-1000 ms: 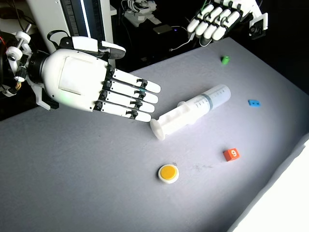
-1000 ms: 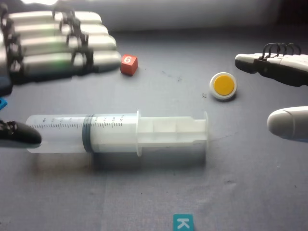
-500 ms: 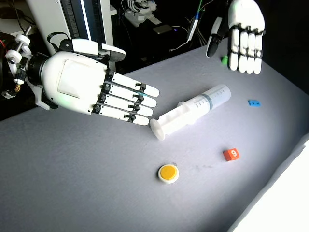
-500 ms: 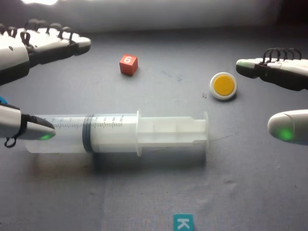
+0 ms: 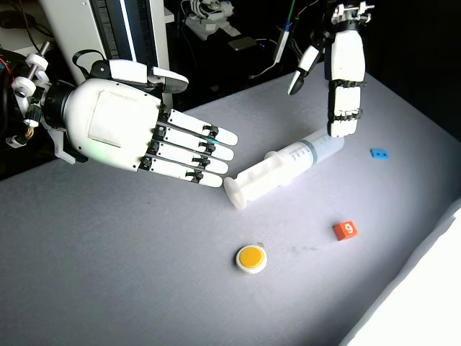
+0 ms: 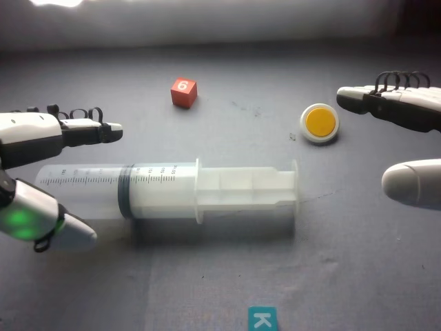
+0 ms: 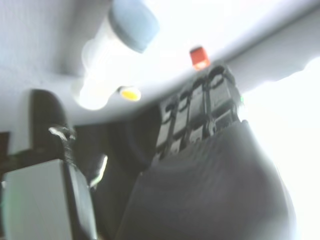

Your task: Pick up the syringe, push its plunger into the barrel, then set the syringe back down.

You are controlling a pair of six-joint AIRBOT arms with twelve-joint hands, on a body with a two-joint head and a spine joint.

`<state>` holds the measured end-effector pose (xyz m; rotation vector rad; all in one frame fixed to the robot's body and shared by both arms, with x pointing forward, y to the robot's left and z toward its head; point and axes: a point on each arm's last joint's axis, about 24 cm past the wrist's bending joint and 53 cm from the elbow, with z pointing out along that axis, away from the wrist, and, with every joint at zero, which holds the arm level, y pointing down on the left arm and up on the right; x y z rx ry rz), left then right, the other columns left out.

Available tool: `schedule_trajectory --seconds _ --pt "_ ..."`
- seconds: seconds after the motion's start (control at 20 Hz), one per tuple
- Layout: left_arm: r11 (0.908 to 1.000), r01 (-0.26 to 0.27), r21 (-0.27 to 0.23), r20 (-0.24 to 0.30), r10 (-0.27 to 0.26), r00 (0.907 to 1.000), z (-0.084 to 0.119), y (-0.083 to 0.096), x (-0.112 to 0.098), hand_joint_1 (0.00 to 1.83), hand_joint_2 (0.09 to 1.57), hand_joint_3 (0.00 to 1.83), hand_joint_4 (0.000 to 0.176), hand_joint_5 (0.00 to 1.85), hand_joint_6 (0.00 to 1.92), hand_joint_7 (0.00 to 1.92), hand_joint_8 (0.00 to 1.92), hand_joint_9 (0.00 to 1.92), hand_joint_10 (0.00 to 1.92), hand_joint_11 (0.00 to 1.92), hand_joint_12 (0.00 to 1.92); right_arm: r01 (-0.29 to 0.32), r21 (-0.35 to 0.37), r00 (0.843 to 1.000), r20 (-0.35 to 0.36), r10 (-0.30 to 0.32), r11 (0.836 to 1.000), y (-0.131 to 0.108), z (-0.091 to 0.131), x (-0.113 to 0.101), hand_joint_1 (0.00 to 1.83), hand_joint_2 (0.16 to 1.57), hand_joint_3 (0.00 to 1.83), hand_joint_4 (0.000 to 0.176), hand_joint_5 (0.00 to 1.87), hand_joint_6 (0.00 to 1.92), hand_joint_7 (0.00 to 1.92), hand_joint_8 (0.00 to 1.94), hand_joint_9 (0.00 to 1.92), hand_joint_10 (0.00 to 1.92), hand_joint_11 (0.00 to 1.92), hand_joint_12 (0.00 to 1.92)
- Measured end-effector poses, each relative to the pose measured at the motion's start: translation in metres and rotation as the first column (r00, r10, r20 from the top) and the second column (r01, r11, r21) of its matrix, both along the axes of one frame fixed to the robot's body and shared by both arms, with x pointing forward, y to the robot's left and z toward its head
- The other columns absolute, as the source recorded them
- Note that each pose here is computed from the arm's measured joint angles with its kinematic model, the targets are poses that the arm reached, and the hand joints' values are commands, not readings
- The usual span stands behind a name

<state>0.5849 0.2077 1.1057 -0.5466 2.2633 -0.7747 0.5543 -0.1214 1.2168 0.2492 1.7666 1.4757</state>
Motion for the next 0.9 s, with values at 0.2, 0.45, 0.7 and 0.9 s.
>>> schedule_trajectory --seconds 0.2,0.45,0.7,0.9 --pt "0.9999 0.002 0.013 -0.028 -0.002 0.9996 -0.013 -0.006 0.009 1.01 1.01 0.00 0.000 0.00 0.00 0.00 0.00 0.00 0.00 0.00 0.00 -0.001 0.001 1.000 -0.001 0.001 1.000 0.001 0.000 0.000 0.00 1.23 0.01 0.000 0.00 0.00 0.00 0.00 0.00 0.00 0.00 0.00" --pt "0.9986 0.032 0.043 -0.056 -0.029 0.9980 -0.031 -0.023 0.018 0.96 1.02 0.00 0.000 0.00 0.00 0.00 0.00 0.00 0.00 0.00 0.00 -0.002 0.002 1.000 0.000 0.002 1.000 0.001 0.000 0.000 0.00 1.23 0.01 0.000 0.04 0.01 0.03 0.01 0.00 0.00 0.00 0.00" --pt "0.9973 0.039 0.063 -0.086 -0.033 0.9957 -0.046 -0.033 0.026 0.97 1.03 0.00 0.000 0.00 0.00 0.00 0.00 0.00 0.00 0.00 0.00 -0.003 0.009 1.000 0.006 0.003 1.000 0.001 0.002 -0.001 0.00 1.24 0.01 0.000 0.03 0.01 0.02 0.00 0.00 0.00 0.00 0.00" --pt "0.9889 0.057 0.137 -0.065 -0.049 0.9967 -0.054 -0.028 0.038 0.96 1.03 0.00 0.000 0.00 0.00 0.00 0.00 0.00 0.00 0.00 0.00 -0.005 0.013 1.000 0.010 0.005 1.000 0.001 0.004 -0.001 0.00 1.25 0.01 0.000 0.05 0.01 0.03 0.01 0.00 0.00 0.00 0.00"
